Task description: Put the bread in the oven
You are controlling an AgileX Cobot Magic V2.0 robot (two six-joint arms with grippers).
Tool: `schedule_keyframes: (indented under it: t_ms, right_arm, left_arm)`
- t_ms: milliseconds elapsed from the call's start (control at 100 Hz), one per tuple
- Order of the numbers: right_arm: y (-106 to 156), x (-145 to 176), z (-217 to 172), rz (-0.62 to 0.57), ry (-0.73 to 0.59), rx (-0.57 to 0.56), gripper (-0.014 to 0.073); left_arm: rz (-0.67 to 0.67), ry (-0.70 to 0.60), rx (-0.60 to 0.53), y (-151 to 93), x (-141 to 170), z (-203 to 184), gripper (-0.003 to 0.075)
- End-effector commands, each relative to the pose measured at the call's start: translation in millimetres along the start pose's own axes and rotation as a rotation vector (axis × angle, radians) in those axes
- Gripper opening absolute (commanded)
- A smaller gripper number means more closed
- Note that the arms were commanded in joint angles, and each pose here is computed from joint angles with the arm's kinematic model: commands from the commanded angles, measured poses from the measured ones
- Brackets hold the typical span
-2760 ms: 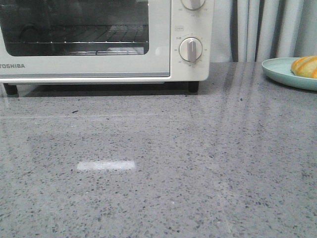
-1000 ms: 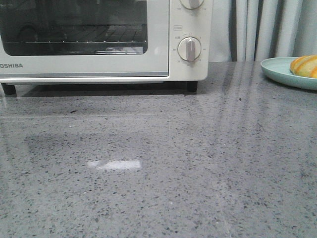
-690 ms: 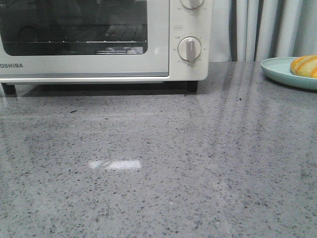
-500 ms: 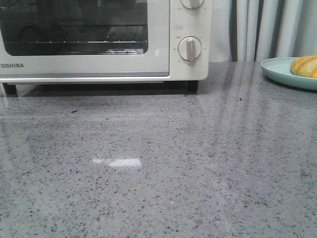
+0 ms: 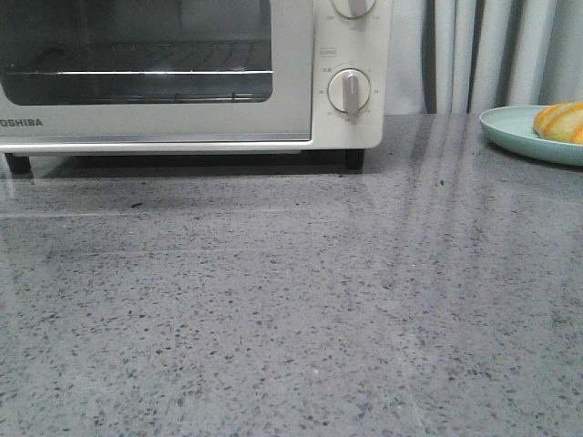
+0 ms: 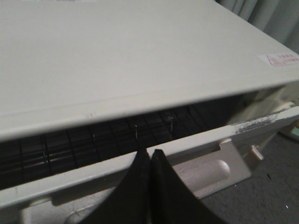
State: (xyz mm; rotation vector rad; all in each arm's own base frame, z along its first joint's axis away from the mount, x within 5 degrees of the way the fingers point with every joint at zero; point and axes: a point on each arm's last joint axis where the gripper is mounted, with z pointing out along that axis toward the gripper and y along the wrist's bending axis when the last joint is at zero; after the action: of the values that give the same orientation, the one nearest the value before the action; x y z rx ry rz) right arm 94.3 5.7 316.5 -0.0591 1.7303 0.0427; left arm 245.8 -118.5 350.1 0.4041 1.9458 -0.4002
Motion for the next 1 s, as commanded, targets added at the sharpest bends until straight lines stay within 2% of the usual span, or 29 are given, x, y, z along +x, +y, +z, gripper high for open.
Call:
schedule_keyframes:
  t_ms: [0, 200, 450, 580, 730, 900, 990]
  right_arm:
    - [-1.2, -13.9, 0.5, -0.003, -0.073, 0.011, -0.0058]
    - [-1.1, -13.5, 0.6, -0.001, -0.068, 0.01, -0.0058]
    - [-1.2, -13.8, 0.8, -0.001, -0.071, 0.011, -0.0058]
    - [-1.2, -13.0, 3.4, 0.005, -0.06, 0.009, -0.0058]
    - [1.0, -13.2, 11.6, 0.079, 0.001, -0.021, -0.0058]
    - [2.5, -36.0, 37.0, 0.085, 0.141, -0.057, -0.0055]
    - [0.7, -59.6, 58.1, 0.086, 0.17, -0.061, 0.001]
  left_arm:
    - [0.015, 0.122, 0.058, -10.8, 17.6, -12.3, -0.0021]
    - [0.041, 0.174, 0.117, -23.4, 53.1, -40.2, -0.0021]
    - [0.034, 0.293, 0.101, -18.1, 109.2, -37.9, -0.0021]
    - [0.03, 0.28, 0.091, -16.8, 113.3, -36.7, -0.0021]
    - [-0.002, 0.241, 0.103, -18.5, 106.9, -44.5, -0.0021]
    - [-0.03, 0.069, 0.132, -21.3, 89.4, -82.2, -0.0021]
    - [-0.023, -0.04, 0.145, -21.9, 81.7, -107.8, -0.0021]
